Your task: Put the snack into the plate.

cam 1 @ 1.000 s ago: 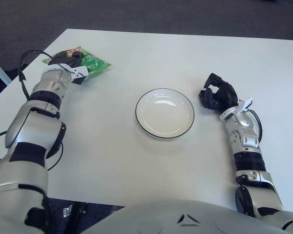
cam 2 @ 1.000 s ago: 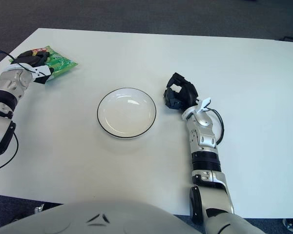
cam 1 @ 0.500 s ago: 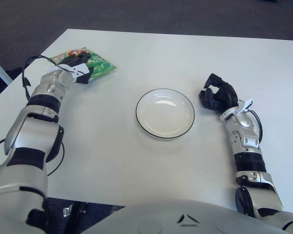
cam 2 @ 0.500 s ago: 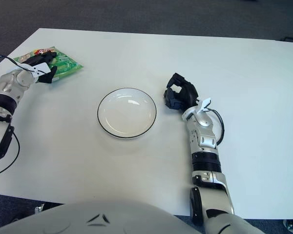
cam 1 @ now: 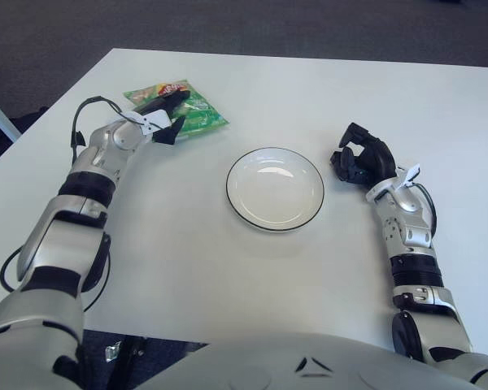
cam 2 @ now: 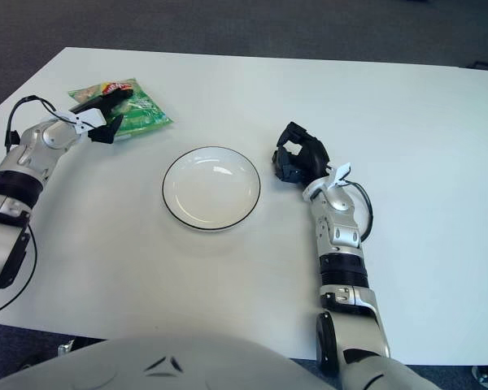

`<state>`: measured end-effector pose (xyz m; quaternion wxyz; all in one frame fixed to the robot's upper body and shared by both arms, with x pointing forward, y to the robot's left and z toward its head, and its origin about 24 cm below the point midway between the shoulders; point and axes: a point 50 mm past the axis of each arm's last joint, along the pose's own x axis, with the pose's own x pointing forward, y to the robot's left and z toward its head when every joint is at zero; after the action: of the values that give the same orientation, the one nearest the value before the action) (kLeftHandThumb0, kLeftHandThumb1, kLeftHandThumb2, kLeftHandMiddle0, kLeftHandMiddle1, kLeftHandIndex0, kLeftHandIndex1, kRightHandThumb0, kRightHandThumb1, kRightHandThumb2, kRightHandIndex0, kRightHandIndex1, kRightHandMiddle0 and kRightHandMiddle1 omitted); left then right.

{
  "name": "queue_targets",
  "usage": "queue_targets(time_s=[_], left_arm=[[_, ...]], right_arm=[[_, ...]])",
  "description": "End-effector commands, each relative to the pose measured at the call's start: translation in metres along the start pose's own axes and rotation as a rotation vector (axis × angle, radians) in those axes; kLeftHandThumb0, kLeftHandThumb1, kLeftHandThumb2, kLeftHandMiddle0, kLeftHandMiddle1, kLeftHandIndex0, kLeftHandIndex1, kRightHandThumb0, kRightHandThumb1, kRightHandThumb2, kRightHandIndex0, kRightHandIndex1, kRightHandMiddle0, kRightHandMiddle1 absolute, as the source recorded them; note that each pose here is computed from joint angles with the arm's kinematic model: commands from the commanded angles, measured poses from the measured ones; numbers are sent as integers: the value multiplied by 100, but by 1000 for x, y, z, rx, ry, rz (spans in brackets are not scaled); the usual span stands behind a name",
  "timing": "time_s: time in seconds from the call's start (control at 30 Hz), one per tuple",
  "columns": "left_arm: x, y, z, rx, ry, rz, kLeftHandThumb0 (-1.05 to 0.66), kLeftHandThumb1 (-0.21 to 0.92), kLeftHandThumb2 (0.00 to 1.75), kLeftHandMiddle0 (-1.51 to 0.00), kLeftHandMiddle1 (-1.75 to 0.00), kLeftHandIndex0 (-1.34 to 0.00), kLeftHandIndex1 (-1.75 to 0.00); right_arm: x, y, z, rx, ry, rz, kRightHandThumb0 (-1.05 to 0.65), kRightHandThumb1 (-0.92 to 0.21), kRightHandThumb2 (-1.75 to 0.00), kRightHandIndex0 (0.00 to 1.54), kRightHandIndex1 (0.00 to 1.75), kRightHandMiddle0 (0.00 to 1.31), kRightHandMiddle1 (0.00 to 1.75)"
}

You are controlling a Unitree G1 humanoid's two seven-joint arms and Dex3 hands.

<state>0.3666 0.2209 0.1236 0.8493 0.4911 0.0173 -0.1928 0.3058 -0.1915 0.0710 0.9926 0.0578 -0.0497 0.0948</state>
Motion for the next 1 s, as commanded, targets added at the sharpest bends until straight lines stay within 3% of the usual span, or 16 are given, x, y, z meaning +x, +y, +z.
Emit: queue_targets(time_s=[0.0,0.3,0.5,0.67,0.97], left_arm=[[-20,-3,8,12,-85,-58,-104,92,129,-16,-5,0,-53],[-36,-18,30,-25,-211,-140,-98,92,130,-22,-7,0,-68],[-64,-26,47,-71,-295,-183,-95,92,128,-25,-9,0,-68],[-77,-29,60,-72,-339,-193,-92,92,127,-27,-10,0,-72],[-95,-33,65,-23,-341,-244,-89,92,126,-32,-14,0,-82]], right_arm=[[-17,-3,-29,34,110,-37,-46,-38,-123,126,175,56,175],[-17,-2,-28,29,107,-35,-46,-39,-123,126,175,56,175],[-17,-2,-28,22,101,-31,-46,-38,-124,126,175,56,175],[-16,-2,-28,29,101,-30,-46,-37,-125,126,175,57,175],[-17,-2,-28,29,106,-31,-47,-37,-126,127,175,58,175]])
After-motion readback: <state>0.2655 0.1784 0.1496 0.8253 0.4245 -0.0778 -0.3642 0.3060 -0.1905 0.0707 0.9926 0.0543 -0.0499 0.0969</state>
